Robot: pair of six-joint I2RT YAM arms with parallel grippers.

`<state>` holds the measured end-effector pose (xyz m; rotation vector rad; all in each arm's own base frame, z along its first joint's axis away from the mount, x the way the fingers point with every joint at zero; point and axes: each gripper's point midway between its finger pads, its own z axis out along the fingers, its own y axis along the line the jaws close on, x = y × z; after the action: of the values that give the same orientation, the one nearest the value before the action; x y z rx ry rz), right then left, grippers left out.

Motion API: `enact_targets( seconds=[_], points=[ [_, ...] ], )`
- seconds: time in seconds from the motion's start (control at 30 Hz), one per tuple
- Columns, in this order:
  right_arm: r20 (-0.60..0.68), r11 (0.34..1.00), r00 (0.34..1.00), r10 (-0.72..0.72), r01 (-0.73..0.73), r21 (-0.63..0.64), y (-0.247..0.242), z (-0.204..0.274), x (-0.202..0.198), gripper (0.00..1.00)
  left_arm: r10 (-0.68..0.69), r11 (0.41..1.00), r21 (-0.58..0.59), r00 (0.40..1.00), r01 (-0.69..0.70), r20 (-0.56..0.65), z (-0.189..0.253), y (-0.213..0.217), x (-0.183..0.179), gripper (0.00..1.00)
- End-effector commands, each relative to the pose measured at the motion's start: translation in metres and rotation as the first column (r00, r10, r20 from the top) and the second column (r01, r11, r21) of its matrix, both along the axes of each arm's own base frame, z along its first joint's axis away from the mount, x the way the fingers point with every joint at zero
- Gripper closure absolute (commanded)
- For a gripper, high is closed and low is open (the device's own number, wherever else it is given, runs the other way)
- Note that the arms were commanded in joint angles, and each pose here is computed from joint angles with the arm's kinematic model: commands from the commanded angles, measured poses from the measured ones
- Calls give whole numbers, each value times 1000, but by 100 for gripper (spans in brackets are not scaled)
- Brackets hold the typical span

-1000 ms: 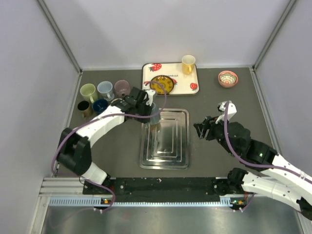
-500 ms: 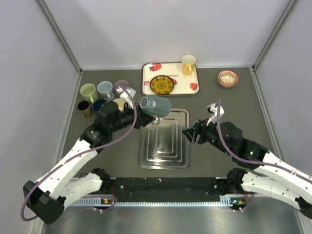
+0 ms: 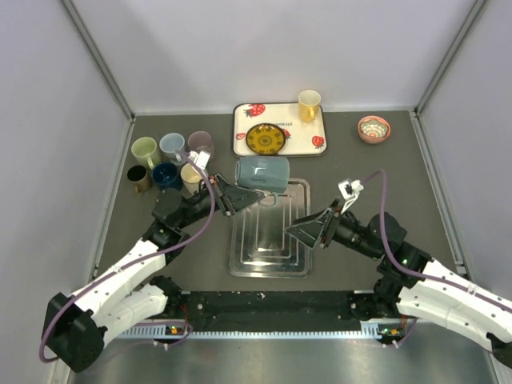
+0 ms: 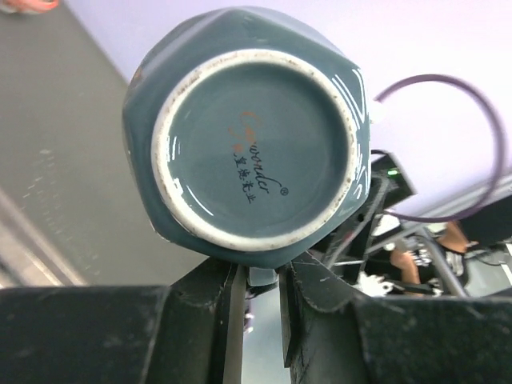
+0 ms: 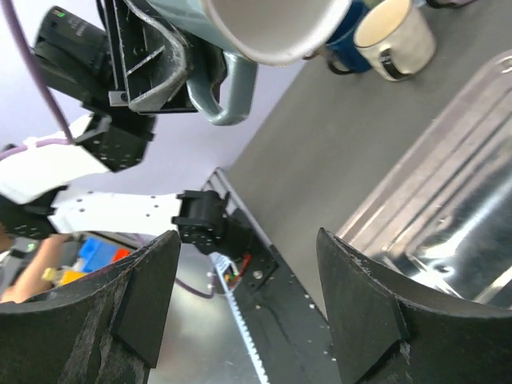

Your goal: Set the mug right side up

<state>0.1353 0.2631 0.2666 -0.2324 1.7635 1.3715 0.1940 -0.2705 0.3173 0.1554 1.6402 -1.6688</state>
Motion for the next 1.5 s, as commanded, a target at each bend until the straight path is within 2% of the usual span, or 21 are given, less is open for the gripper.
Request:
enact_targets(
  seconds=[0.0,0.1,0.23,0.53,0.77,1.17,1.47],
  points=[
    [59,961,993,106,-118,250,5,51,-17,30,-49,960,-257,969,113,244,80,13,-33,100],
    [75,942,988,133,-149,302,6,62,-18,30,-60,948,-289,966,135,253,83,15,-38,100],
    [92,938,982,164,-184,295,14,74,-16,30,-72,944,-294,965,147,253,83,15,-40,100],
    [104,934,975,199,-220,280,33,95,-6,28,-94,960,-236,966,152,241,73,11,-44,100],
    [77,938,981,180,-195,288,40,97,13,29,-109,965,-207,966,160,235,64,9,-50,100],
    [81,895,953,292,-302,329,62,106,13,43,-135,965,-187,961,182,243,59,8,-56,100],
    [83,878,940,330,-338,340,66,109,10,62,-141,967,-174,961,185,236,54,6,-55,100]
  ],
)
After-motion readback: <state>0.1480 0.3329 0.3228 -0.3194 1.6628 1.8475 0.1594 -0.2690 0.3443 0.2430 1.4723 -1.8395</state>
